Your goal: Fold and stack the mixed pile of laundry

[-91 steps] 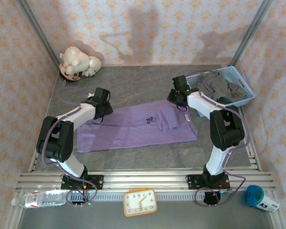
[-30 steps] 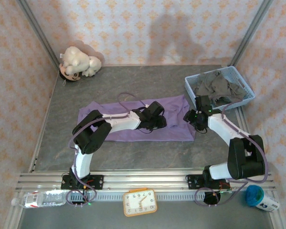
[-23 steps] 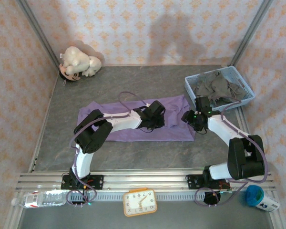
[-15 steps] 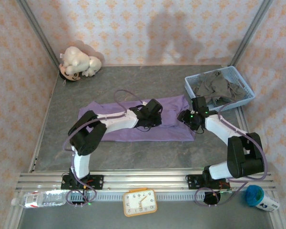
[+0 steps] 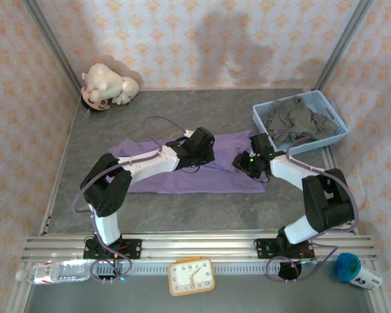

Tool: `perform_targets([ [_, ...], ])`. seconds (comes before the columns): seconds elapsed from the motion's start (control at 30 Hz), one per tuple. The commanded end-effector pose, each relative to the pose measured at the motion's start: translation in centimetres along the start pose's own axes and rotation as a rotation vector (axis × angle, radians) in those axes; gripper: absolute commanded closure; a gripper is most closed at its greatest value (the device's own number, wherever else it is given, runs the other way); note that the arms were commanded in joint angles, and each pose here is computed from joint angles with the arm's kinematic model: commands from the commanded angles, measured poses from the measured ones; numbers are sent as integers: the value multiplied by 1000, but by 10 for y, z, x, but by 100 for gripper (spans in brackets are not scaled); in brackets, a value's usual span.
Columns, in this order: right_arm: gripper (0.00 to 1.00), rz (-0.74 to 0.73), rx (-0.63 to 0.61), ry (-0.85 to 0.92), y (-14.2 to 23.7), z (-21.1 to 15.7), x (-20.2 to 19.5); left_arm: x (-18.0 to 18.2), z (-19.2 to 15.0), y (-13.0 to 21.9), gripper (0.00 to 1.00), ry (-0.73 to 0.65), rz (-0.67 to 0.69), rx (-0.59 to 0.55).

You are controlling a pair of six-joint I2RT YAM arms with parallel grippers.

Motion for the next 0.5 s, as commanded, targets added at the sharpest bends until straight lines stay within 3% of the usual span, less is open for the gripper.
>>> perform_targets([
  [0.0, 56, 38, -26, 4, 0, 4, 13, 22, 15, 4, 100, 19, 86, -71],
  [0.17, 56, 34, -34, 2, 2, 1, 12, 31, 29, 10, 100, 23, 116, -124],
  [0.47, 59, 43, -29, -1, -3, 1, 17, 35, 30, -2, 100, 34, 131, -113],
])
Point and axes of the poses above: each hand's point on the last joint's axis, 136 mm out from that joint toward the fingers, its own y axis back along the fingers, its own x axis along the line the jaws close on, z = x × y, the point moved 10 cm from there along y, back along the fingers, and after that the axes turned 6 degrees about y, right-handed, at the moved point
